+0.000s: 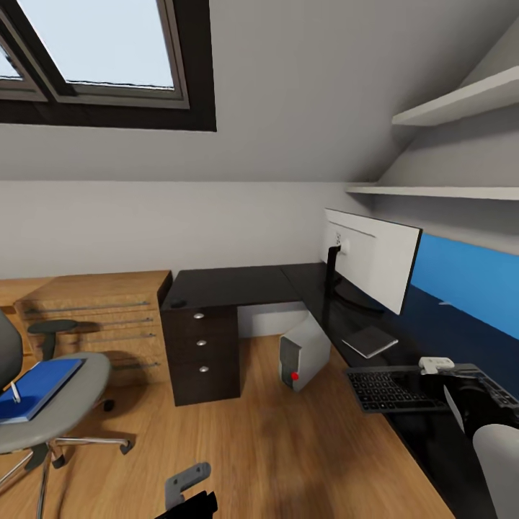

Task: In the bedroom, organize the workspace by keeping the computer under the desk, ensuring the monitor is on the desk, placing the keyboard on the desk next to the monitor, placing the mouse on the desk next to the keyboard, moving the folder from the swivel chair onto the desk next to the mouse, stacking the notebook on top of the folder with the pen on top of the notebook, and positioning the swivel chair next to the desk.

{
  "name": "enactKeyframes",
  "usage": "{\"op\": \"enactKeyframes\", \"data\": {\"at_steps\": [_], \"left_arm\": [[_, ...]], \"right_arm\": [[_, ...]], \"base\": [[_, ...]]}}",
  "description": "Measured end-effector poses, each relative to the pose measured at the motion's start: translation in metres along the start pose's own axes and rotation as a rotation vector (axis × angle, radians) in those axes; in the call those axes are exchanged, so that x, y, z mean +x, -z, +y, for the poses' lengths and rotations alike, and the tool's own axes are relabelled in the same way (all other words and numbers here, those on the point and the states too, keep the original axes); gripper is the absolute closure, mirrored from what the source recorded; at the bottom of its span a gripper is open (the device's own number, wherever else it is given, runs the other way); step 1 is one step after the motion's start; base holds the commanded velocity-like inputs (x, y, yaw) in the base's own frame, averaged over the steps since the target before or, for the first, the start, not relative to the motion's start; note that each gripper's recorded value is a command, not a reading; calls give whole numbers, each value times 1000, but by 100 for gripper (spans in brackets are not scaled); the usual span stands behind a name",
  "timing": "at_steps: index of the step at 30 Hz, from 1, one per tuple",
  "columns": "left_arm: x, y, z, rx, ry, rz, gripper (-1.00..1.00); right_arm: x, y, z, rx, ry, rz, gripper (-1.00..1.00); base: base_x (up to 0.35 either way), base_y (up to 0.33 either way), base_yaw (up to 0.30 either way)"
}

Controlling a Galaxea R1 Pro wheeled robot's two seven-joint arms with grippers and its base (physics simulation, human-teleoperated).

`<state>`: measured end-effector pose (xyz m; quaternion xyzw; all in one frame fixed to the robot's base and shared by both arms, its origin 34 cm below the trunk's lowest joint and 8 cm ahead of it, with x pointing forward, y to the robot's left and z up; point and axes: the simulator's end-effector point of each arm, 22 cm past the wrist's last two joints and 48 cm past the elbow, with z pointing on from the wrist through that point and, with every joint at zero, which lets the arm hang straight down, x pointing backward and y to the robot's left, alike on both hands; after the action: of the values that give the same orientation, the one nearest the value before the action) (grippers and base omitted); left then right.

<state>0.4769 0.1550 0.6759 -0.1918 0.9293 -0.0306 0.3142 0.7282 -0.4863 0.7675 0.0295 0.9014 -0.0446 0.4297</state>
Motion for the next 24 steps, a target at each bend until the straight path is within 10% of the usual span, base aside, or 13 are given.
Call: {"op": "enactKeyframes", "data": {"at_steps": [24], "left_arm": [[31,-34,10,-1,-1,2,-100]], "right_arm": [[17,-20,5,1,-2,-50,-100]], "base": [[0,0,0]]}}
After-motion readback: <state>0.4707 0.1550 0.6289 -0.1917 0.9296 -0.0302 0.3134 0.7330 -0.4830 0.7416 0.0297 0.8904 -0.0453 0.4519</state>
